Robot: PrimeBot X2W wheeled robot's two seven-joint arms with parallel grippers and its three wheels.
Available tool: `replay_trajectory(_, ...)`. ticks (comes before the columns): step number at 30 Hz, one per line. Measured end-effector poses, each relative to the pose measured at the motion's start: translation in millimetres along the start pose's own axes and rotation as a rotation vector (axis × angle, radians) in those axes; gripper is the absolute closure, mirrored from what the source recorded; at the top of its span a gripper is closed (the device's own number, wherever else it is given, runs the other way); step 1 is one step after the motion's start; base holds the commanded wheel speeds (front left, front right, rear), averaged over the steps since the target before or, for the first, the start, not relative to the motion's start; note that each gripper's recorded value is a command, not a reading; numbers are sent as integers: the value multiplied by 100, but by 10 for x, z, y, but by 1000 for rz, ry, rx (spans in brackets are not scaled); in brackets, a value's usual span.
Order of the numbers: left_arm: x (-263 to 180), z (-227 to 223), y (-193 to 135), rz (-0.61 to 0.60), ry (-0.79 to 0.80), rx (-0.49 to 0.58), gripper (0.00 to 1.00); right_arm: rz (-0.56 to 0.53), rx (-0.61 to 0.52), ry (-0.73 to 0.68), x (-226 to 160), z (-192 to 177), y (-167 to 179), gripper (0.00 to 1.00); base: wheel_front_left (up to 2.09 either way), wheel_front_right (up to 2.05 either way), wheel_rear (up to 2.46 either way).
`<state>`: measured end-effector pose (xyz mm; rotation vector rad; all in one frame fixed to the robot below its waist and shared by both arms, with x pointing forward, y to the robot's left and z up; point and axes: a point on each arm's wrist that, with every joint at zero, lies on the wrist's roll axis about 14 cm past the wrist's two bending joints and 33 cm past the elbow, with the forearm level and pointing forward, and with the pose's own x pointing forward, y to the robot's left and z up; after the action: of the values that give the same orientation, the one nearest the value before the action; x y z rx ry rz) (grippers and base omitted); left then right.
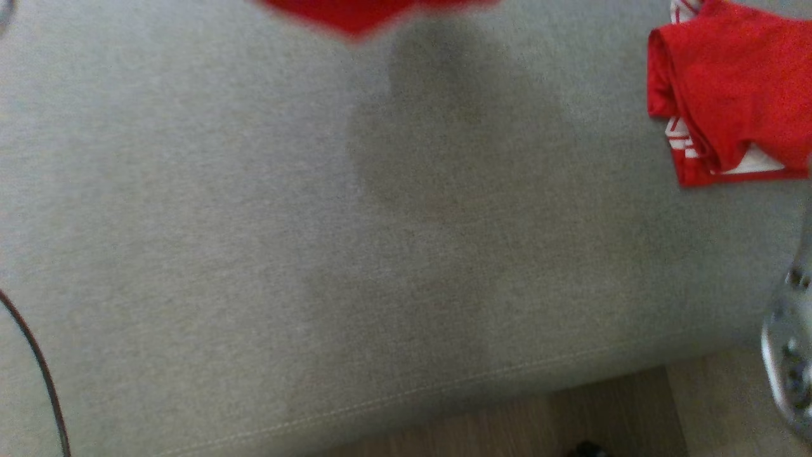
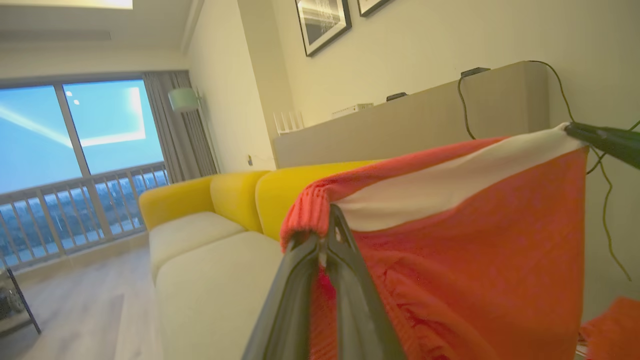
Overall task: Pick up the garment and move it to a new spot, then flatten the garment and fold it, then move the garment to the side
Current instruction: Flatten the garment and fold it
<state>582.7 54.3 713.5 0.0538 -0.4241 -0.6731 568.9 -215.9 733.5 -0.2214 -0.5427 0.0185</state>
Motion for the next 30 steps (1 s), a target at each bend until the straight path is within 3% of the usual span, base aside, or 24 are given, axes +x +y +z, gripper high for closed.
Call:
replay_trajectory(7, 518, 118, 88, -20, -234, 182, 100, -88, -128, -131, 364, 114, -300, 100, 0, 0, 0)
replay_trajectory(11, 523, -507, -256, -135, -129, 162, 100, -41, -122, -44, 282, -361, -83, 100, 0, 0, 0)
replay_trajectory(15, -65, -1478, -1104, -359, 109, 18, 100, 34, -67, 184, -272, -1159, 252, 100, 0, 0, 0)
replay_trajectory(19, -773, -1984, -1534, -454, 296, -77, 100, 65, -16, 404, -968, -1679, 418, 100, 0, 0, 0)
replay_trajectory(25, -1352, -1985, -1933, -543, 361, -104, 100, 35, 27, 572, -1670, -1803, 396, 100, 0, 0, 0)
replay_trajectory(28, -1546, -1976, -1992, -562, 388, -93, 100, 15, 36, 625, -1921, -1795, 348, 100, 0, 0, 0)
replay_trajectory(30, -1798, -1965, -2006, -571, 430, -63, 100, -18, 56, 712, -2314, -1771, 277, 100, 0, 0, 0)
